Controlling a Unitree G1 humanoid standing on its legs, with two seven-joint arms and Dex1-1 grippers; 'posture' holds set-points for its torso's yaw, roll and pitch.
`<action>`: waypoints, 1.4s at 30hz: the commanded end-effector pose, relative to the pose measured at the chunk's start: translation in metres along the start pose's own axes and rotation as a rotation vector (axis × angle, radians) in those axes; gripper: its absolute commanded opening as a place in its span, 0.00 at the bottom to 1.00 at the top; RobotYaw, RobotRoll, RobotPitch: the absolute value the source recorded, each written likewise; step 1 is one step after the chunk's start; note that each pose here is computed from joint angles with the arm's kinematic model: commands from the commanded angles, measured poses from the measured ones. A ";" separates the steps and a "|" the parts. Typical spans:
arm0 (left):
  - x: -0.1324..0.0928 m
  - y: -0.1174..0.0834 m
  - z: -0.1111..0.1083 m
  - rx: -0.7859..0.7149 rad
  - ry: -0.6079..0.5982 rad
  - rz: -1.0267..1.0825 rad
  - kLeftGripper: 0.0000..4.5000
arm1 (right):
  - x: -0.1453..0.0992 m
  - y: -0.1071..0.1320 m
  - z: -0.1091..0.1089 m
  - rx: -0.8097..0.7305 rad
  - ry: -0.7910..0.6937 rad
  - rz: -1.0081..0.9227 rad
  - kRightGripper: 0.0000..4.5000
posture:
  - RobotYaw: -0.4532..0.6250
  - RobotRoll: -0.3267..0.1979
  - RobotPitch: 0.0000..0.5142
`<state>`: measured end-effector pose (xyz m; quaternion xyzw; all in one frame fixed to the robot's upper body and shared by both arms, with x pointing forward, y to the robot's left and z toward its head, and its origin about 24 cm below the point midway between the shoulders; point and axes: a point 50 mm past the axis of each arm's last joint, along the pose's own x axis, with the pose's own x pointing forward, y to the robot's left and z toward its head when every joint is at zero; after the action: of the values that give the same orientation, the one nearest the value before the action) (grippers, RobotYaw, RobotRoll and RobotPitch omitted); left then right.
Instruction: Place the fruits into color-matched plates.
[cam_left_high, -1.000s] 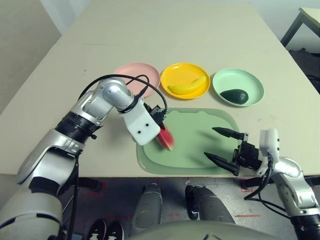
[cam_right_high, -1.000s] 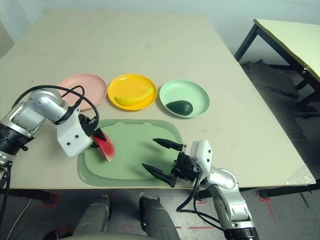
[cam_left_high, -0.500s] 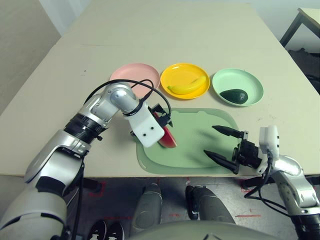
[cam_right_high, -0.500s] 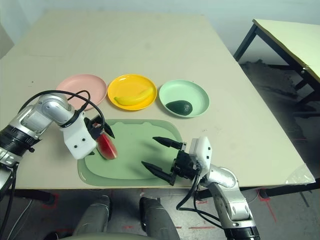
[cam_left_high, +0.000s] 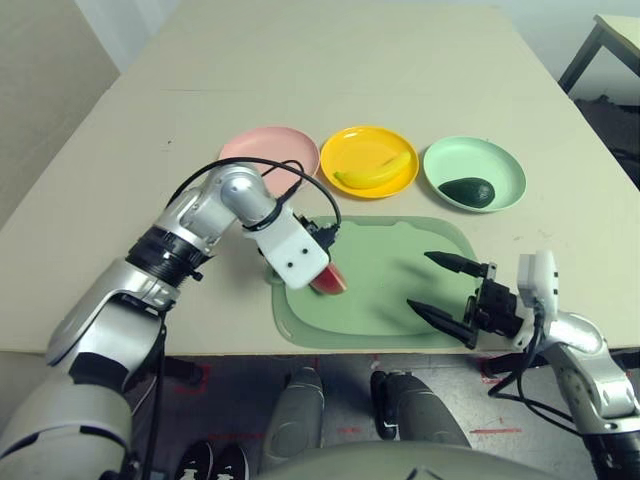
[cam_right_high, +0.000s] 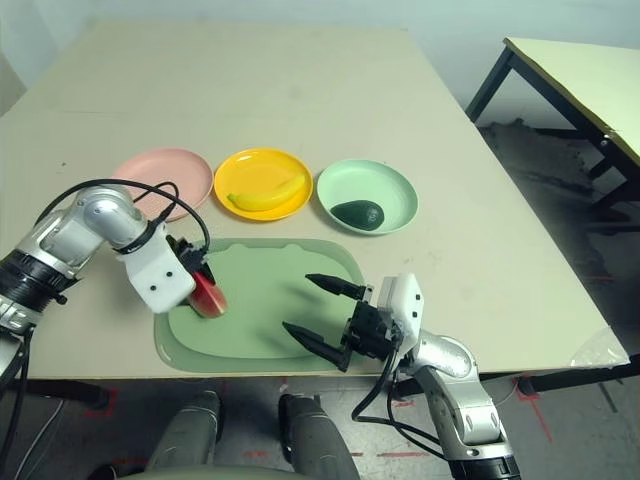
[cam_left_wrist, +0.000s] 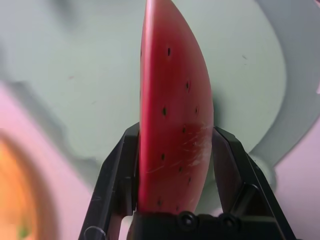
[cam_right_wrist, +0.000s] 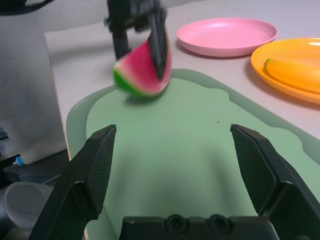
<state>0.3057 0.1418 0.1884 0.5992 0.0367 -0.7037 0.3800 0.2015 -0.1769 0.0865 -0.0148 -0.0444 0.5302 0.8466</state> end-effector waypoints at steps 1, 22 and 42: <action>-0.031 0.008 -0.001 -0.015 0.043 0.084 0.49 | -0.002 0.004 0.003 0.011 -0.009 0.003 1.00 | 0.46 0.62 0.34; -0.083 -0.016 -0.105 -0.230 0.628 0.545 0.49 | 0.003 0.024 0.020 -0.009 -0.082 -0.386 1.00 | 0.40 0.62 0.35; -0.029 -0.026 -0.119 -0.289 0.615 0.511 0.56 | -0.022 0.032 0.015 0.001 -0.045 -0.475 1.00 | 0.37 0.62 0.36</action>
<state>0.3902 0.2300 0.1784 0.7155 0.0806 -0.3546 0.5965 0.1647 -0.1813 0.0953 0.0083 -0.0596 0.3158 0.9469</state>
